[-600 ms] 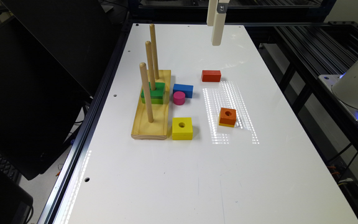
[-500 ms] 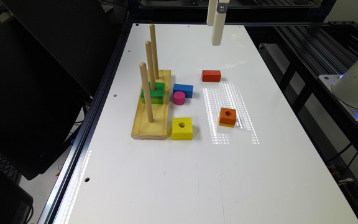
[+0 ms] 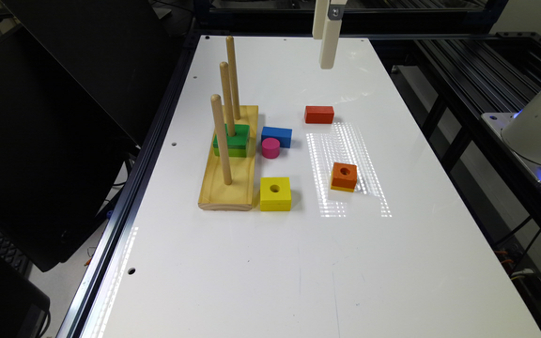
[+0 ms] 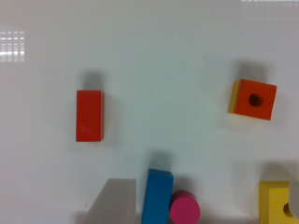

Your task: Pick up yellow block.

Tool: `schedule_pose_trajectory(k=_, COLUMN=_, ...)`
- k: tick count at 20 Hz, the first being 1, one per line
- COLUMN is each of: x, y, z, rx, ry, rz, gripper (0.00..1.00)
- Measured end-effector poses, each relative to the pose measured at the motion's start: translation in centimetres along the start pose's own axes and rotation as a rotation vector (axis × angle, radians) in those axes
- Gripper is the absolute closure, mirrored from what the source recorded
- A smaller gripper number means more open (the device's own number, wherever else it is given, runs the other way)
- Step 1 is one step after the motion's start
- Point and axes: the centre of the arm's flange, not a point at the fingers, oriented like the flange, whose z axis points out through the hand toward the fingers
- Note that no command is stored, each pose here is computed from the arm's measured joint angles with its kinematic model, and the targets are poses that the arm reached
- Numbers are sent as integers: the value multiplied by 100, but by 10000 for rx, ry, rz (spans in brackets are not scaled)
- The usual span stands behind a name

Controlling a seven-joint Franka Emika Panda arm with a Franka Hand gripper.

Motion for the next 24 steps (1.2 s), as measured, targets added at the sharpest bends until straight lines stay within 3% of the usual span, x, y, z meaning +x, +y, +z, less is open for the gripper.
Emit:
schedule_pose_trajectory(k=10, x=-1, y=-1, z=0, rx=0, ry=1, rz=-4, gripper=0)
schedule_pose_trajectory(k=19, x=-28, y=-36, z=-9, rx=12, ry=27, rz=-80, gripper=0)
schedule_pose_trajectory(k=22, x=-49, y=-86, z=-26, rx=77, ry=51, rz=-105, gripper=0)
schedule_pose_trajectory(k=24, x=-91, y=-185, z=-38, rx=131, ry=71, rz=-106, gripper=0)
